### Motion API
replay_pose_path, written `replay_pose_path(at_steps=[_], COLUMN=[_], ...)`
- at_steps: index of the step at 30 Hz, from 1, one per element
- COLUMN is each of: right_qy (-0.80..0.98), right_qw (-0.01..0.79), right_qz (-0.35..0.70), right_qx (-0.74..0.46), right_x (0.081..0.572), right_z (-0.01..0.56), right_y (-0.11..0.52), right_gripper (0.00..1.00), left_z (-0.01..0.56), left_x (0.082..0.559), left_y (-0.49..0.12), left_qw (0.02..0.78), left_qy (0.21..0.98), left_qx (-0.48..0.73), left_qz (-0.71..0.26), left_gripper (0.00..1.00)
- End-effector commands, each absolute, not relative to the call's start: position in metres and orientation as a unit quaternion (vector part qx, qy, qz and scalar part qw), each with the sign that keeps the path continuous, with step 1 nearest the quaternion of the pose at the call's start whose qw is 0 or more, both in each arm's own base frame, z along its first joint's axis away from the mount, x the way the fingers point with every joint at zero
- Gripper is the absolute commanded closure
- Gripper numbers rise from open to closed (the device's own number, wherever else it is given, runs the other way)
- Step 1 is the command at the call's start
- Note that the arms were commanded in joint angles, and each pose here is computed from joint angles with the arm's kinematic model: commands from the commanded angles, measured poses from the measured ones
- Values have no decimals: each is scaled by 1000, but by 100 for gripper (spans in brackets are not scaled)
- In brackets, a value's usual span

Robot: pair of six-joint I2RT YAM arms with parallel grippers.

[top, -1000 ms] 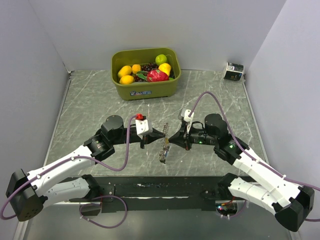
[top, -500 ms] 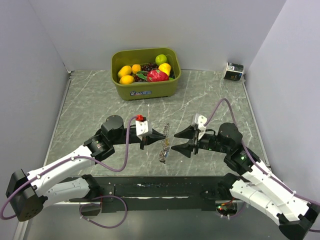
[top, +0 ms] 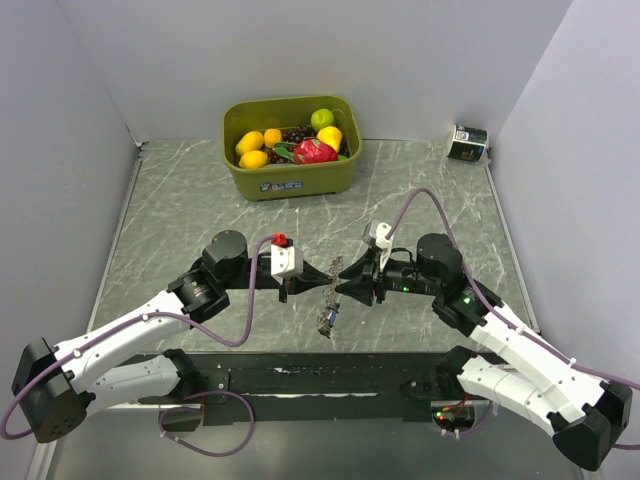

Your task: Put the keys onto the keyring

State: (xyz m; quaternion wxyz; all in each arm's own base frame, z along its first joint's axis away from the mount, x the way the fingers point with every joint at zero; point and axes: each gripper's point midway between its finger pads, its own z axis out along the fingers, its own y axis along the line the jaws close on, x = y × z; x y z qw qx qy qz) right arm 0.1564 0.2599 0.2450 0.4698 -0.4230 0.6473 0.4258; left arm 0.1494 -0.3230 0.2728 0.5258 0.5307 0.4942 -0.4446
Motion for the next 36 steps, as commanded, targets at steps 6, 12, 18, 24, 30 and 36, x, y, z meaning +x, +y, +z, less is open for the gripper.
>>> replay_pose_path(at_steps=[6,12,18,24,30,36], right_qy=[598,604,613,619,619,616], right_qw=[519,508,504,495,485,476], right_qz=[437,439,433,432,437,444], right_qx=[-426,-428,-427,-430,-438,-443], right_x=[153,155,159,159,159,158], right_z=[289,284,278,270,264,263], right_y=[261,265,265,266,270,273], right_gripper=[57,82,98,100,100,97], left_z=[306,307,309,312,314,317], left_x=[143,142,140,138,131,123], left_y=[-326,-327,-327,-325,-326,-326], left_qw=[557,555,556,562,560,552], left_qy=[439,433,429,419,402,384], left_qx=[541,543,542,543,550,560], left_qz=[-453,-457,-461,-463,-473,-485], left_gripper=[99,99,99,99,99,99])
